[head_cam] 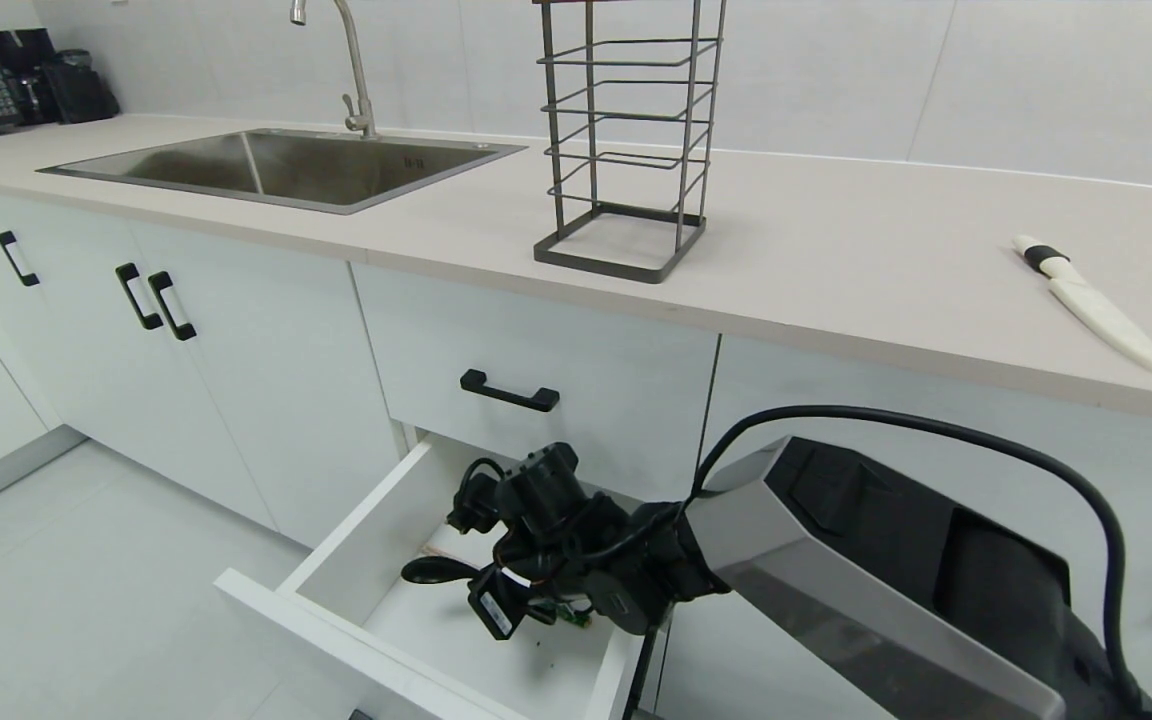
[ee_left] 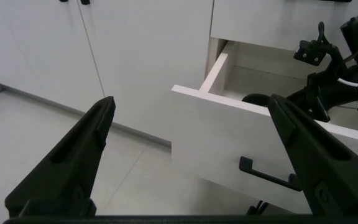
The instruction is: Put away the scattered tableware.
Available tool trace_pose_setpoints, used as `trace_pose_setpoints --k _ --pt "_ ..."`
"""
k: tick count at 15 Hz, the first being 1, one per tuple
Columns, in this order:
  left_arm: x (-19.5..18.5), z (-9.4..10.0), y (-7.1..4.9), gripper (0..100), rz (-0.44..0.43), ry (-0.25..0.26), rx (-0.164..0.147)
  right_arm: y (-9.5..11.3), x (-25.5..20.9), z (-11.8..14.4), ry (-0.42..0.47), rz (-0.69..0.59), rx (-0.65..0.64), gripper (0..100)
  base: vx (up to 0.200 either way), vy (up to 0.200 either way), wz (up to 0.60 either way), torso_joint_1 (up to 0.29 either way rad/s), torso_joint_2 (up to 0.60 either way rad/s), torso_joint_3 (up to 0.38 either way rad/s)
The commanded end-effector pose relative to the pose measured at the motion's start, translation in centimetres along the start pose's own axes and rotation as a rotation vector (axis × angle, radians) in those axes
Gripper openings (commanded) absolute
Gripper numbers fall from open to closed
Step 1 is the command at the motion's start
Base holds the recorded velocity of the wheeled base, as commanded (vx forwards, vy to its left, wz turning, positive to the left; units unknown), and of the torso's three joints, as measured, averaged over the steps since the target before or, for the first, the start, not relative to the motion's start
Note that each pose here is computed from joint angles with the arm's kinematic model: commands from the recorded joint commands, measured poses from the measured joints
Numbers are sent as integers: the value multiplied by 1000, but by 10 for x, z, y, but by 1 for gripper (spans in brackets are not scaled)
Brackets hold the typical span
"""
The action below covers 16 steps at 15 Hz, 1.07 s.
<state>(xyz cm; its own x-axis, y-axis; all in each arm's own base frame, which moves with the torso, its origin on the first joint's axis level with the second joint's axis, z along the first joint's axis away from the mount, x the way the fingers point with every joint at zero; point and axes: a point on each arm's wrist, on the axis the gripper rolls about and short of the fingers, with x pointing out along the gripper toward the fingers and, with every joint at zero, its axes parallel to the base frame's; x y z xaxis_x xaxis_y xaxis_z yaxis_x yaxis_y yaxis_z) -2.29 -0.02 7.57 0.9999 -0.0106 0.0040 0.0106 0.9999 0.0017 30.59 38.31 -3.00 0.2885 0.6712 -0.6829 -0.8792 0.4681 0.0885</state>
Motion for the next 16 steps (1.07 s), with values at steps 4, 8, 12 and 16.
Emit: trace_pose_setpoints --k 4,8,12,16 --pt "0 0 0 100 0 1 0 -3 12 -5 10 -14 2 0 0 0 0 0 0 0" --pt "0 0 0 100 0 1 0 -7 19 -9 15 -17 6 0 0 0 0 0 0 0" --pt "0 0 0 100 0 1 0 -8 26 -11 28 -21 9 0 0 0 0 0 0 0" --pt "0 0 0 100 0 1 0 -8 28 -12 31 -20 10 0 0 0 0 0 0 0"
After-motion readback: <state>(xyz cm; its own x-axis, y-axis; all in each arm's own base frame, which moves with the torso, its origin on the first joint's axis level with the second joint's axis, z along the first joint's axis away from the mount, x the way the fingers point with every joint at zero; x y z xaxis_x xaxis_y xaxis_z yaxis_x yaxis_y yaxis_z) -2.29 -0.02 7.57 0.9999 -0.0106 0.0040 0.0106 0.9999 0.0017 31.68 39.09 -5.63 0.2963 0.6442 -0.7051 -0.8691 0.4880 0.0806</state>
